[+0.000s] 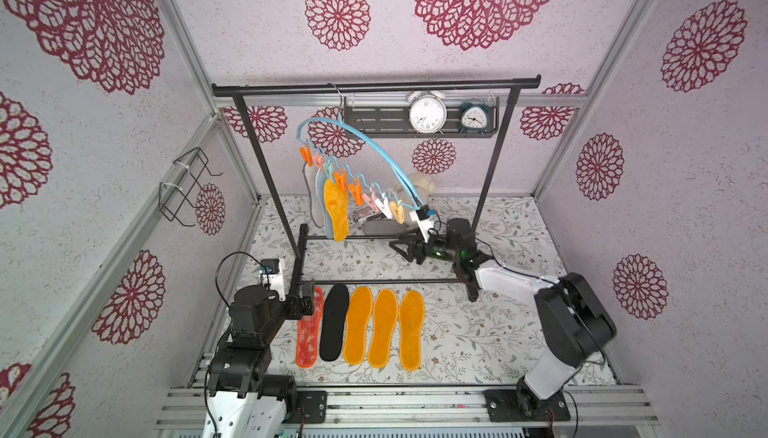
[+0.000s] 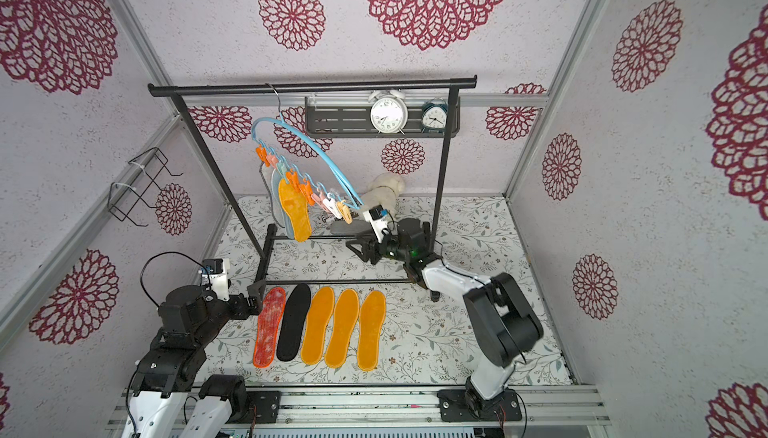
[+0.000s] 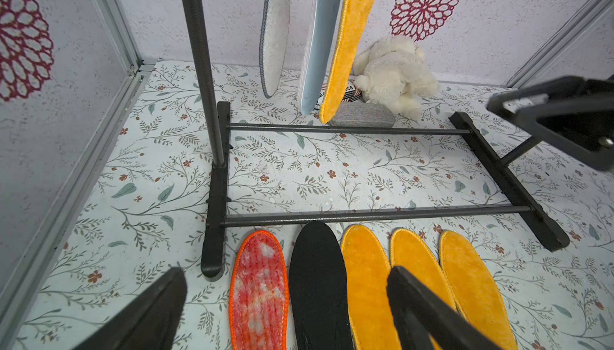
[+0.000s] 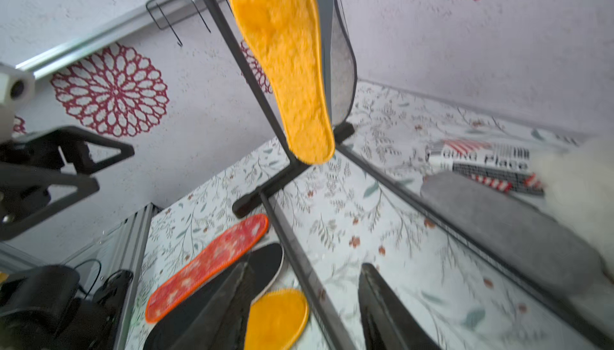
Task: Take the shoe insoles off the hanger
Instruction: Remove the insole from the hanger.
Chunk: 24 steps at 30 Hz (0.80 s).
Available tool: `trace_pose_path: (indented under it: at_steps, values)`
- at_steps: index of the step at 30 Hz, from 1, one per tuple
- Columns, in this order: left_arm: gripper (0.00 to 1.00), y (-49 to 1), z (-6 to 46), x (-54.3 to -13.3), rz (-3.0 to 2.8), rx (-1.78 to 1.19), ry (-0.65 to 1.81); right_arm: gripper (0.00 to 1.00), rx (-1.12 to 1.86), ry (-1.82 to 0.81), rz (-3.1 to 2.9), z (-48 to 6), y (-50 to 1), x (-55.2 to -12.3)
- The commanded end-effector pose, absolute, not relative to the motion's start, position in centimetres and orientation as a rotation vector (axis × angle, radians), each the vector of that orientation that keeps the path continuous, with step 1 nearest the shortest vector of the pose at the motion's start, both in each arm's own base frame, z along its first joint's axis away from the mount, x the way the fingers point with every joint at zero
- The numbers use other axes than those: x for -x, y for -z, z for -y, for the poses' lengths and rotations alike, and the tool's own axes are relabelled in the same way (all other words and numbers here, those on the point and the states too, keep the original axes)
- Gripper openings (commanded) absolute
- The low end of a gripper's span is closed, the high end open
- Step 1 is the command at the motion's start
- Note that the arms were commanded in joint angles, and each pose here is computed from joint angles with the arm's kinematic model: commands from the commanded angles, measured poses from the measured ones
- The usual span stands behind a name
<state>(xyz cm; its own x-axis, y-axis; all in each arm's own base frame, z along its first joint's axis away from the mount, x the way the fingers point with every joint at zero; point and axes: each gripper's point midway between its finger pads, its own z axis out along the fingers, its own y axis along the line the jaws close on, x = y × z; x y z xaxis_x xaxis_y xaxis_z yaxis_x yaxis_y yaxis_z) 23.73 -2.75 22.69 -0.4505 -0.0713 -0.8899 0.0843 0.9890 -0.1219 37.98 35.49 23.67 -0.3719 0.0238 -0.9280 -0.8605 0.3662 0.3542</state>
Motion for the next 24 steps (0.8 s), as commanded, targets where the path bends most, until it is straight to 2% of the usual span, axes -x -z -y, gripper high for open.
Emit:
trace_pose_path:
  at_steps: [1, 5, 11, 19, 24]
  values:
    - [0.97, -23.5, 3.1, -23.6, -2.020, -0.021, 0.195, 0.56, 0.792, -1.270, -1.487, -38.1, -28.2, -40.2]
    - [0.97, -23.4, 3.1, -23.6, -2.024, -0.024, 0.193, 0.58, 0.802, -1.327, -1.414, -40.8, -29.8, -43.9]
    - [0.97, -23.3, 3.4, -23.5, -2.024, -0.034, 0.205, 0.60, 0.877, -1.408, -1.323, -44.3, -31.3, -46.0]
    - [0.97, -23.3, 3.7, -23.5, -2.024, -0.045, 0.212, 0.61, 0.915, -1.447, -1.260, -46.5, -32.5, -46.5]
    - [0.97, -23.2, 3.8, -23.5, -2.027, -0.054, 0.216, 0.58, 0.972, -1.529, -1.207, -48.0, -33.3, -44.4]
